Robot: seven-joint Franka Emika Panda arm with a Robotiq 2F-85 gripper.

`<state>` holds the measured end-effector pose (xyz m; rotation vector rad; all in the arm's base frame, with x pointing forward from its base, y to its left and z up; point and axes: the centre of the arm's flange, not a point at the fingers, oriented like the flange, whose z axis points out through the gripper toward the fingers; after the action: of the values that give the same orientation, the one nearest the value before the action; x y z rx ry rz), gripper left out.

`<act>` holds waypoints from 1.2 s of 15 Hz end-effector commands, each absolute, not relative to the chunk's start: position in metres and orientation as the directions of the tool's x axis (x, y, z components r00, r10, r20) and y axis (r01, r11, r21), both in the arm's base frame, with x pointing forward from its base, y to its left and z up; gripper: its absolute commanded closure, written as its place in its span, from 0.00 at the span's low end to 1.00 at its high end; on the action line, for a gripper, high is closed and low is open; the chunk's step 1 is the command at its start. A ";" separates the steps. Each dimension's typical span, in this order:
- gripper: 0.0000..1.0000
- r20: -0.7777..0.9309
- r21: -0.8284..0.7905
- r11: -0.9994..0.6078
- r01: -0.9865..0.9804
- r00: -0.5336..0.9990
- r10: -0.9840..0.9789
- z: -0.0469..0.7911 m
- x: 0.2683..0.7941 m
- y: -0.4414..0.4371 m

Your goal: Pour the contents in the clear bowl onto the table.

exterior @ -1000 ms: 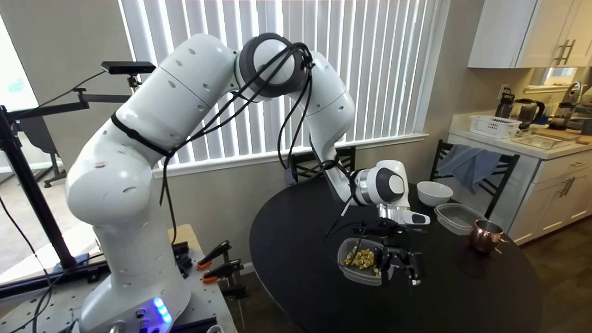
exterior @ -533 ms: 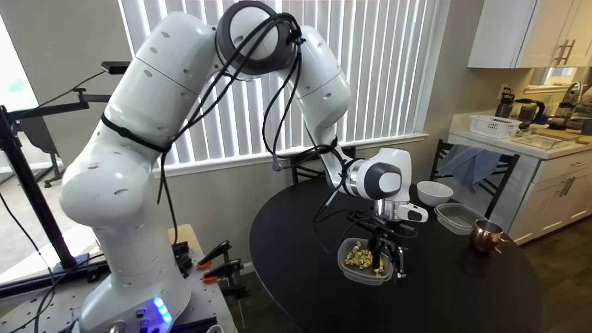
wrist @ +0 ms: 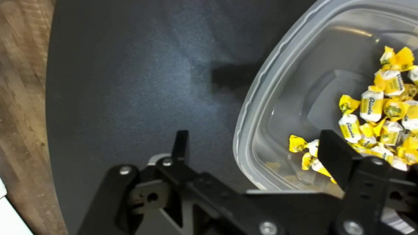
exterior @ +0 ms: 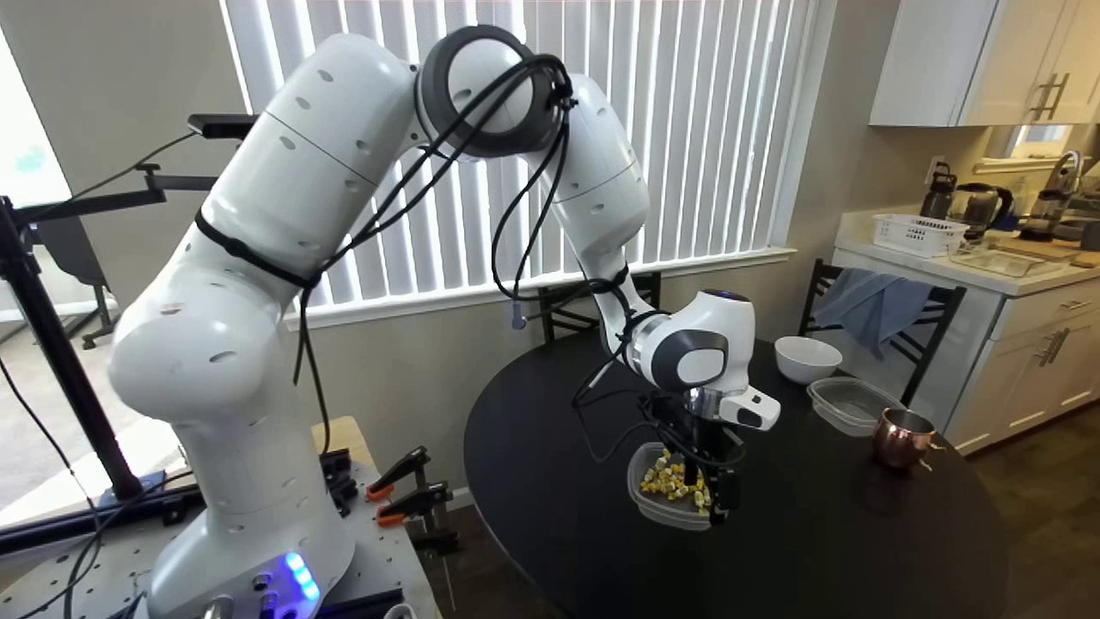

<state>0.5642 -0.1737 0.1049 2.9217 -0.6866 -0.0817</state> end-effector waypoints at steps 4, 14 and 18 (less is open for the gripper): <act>0.18 0.009 0.158 -0.844 -0.513 0.855 -0.518 0.094 0.577 -0.181; 0.84 0.037 0.245 -0.805 -0.541 0.834 -0.550 0.067 0.597 -0.198; 0.95 0.037 0.254 -0.806 -0.535 0.838 -0.544 0.065 0.596 -0.199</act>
<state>0.5958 -0.1997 0.0673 2.7858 -0.8113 -0.0365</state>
